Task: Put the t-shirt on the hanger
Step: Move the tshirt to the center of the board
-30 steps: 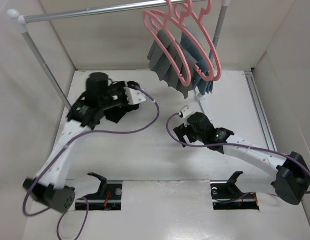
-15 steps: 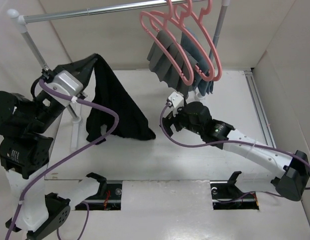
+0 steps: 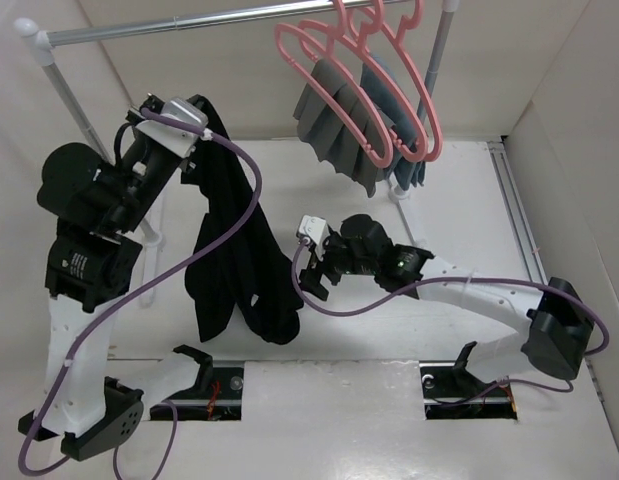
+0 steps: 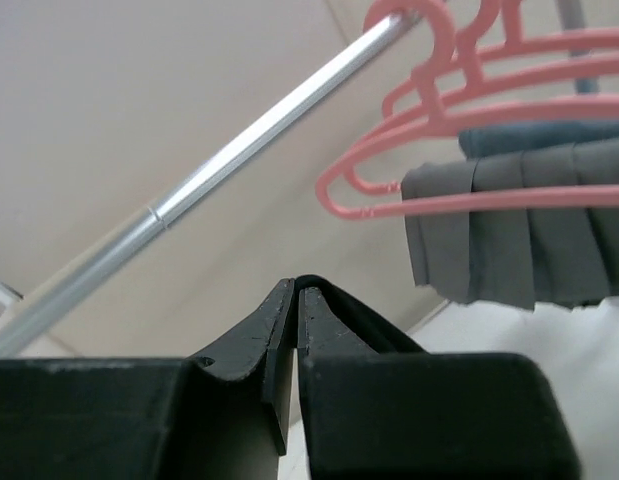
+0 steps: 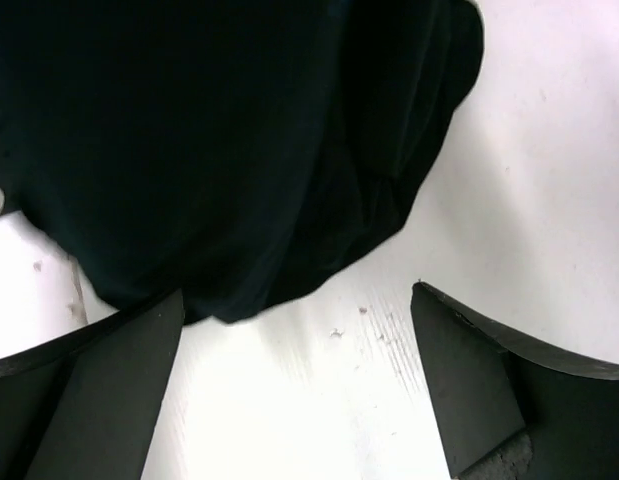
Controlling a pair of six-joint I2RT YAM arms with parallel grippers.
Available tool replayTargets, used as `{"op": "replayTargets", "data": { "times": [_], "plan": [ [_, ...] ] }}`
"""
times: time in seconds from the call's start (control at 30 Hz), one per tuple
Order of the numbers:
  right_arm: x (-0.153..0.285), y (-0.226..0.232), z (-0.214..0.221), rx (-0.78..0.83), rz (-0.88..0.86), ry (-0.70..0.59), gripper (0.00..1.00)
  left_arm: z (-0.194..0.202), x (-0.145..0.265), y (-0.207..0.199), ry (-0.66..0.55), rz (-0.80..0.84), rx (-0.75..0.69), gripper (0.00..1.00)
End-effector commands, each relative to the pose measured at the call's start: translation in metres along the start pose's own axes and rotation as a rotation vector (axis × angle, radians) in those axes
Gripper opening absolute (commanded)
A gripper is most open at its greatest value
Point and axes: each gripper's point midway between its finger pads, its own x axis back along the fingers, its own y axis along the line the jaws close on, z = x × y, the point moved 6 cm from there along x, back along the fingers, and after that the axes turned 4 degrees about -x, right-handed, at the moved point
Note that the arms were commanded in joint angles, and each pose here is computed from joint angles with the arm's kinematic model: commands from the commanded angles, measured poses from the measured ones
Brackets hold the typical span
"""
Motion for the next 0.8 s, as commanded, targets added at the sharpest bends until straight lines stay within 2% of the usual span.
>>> {"op": "replayTargets", "data": {
  "times": [0.0,0.13,0.3,0.47,0.53,0.57,0.63,0.7,0.73,0.77],
  "plan": [
    [0.01,0.004,-0.007,0.056,-0.025,-0.041,1.0,-0.005,0.007,0.014,-0.032,-0.12,-0.041,0.0],
    [0.0,0.015,0.01,0.053,-0.106,0.017,1.0,0.006,0.009,0.017,0.015,-0.17,-0.037,0.0],
    [-0.01,0.028,-0.005,0.079,-0.135,-0.008,1.0,0.002,0.019,0.019,0.007,-0.188,-0.038,0.0],
    [-0.065,0.011,-0.009,0.005,-0.065,0.025,1.0,0.007,0.021,0.015,0.027,-0.185,-0.013,0.0],
    [-0.084,0.014,-0.01,-0.011,-0.12,0.027,0.98,0.004,0.027,0.018,0.027,-0.199,-0.001,0.0],
    [-0.098,0.015,-0.013,-0.013,-0.159,0.028,0.93,0.005,0.027,0.016,0.034,-0.194,0.012,0.0],
    [-0.107,0.021,-0.015,-0.027,-0.223,0.024,0.62,-0.001,0.036,0.022,0.031,-0.228,0.012,0.0],
    [-0.109,0.01,-0.018,-0.055,-0.16,0.033,0.24,-0.002,0.041,0.024,0.04,-0.246,0.013,0.0],
    [-0.108,0.001,-0.019,-0.06,-0.111,0.04,0.0,-0.006,0.049,0.028,0.04,-0.268,0.004,0.0],
    [-0.103,-0.015,-0.026,-0.062,-0.016,0.035,0.0,-0.009,0.056,0.03,0.032,-0.284,0.004,0.0]
  ]
}}
